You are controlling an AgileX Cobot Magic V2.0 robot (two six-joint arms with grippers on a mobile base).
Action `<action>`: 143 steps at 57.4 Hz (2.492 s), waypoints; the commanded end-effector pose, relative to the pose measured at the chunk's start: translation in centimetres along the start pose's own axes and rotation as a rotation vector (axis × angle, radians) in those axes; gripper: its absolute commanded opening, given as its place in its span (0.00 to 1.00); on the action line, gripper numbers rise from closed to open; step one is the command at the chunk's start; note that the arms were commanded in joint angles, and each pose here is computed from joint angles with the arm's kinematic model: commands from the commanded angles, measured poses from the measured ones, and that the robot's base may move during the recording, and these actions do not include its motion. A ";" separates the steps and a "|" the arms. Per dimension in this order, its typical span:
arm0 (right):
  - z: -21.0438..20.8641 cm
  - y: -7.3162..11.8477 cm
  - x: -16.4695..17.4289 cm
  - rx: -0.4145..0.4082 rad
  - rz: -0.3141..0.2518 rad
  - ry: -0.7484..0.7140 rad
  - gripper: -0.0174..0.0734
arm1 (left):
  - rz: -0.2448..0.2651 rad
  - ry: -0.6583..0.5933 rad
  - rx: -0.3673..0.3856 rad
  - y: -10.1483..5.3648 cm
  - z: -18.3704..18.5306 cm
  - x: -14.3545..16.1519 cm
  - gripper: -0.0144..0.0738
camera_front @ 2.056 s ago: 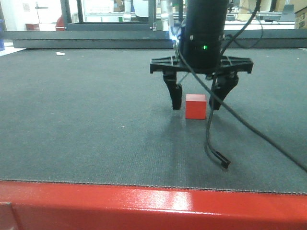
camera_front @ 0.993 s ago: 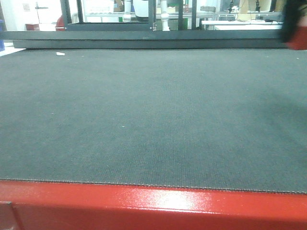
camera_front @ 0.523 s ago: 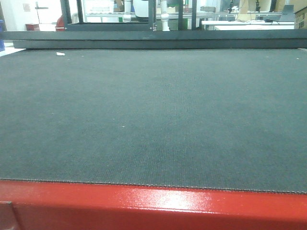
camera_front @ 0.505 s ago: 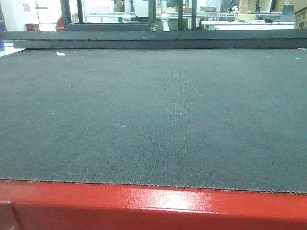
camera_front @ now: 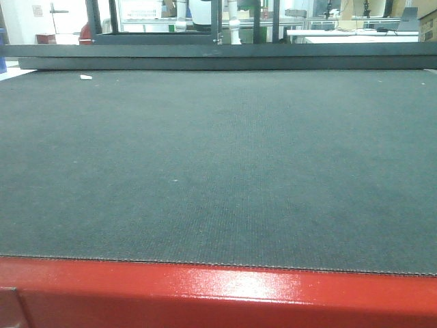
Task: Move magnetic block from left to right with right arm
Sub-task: 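Hold the red cube raised in the right gripper, then drive the base away from the table carrying the cube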
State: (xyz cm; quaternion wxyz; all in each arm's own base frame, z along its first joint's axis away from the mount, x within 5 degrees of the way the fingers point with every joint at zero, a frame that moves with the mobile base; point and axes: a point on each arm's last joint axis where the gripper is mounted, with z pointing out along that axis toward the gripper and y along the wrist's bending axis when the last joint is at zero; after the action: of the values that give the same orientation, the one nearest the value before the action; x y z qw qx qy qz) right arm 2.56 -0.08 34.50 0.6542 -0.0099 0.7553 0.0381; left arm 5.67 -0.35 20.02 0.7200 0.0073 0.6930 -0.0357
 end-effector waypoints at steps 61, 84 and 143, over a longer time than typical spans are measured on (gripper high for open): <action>-2.3 0.1 -2.2 -0.010 -0.013 -0.275 0.43 | -0.010 -0.089 -0.007 0.1 -0.1 -0.6 0.02; -2.3 0.1 -2.2 -0.010 -0.013 -0.275 0.43 | -0.010 -0.089 -0.008 0.1 -0.1 -0.6 0.02; -2.3 0.1 -2.2 -0.010 -0.013 -0.275 0.43 | -0.010 -0.089 -0.006 0.1 -0.1 -0.6 0.02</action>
State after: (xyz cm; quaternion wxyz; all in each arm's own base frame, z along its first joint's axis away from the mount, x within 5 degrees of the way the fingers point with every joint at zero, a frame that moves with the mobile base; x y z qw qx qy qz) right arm 0.66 -0.26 35.40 0.7157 -0.0103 0.6969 0.0439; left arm 5.67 -0.35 20.02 0.7200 0.0073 0.6930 -0.0357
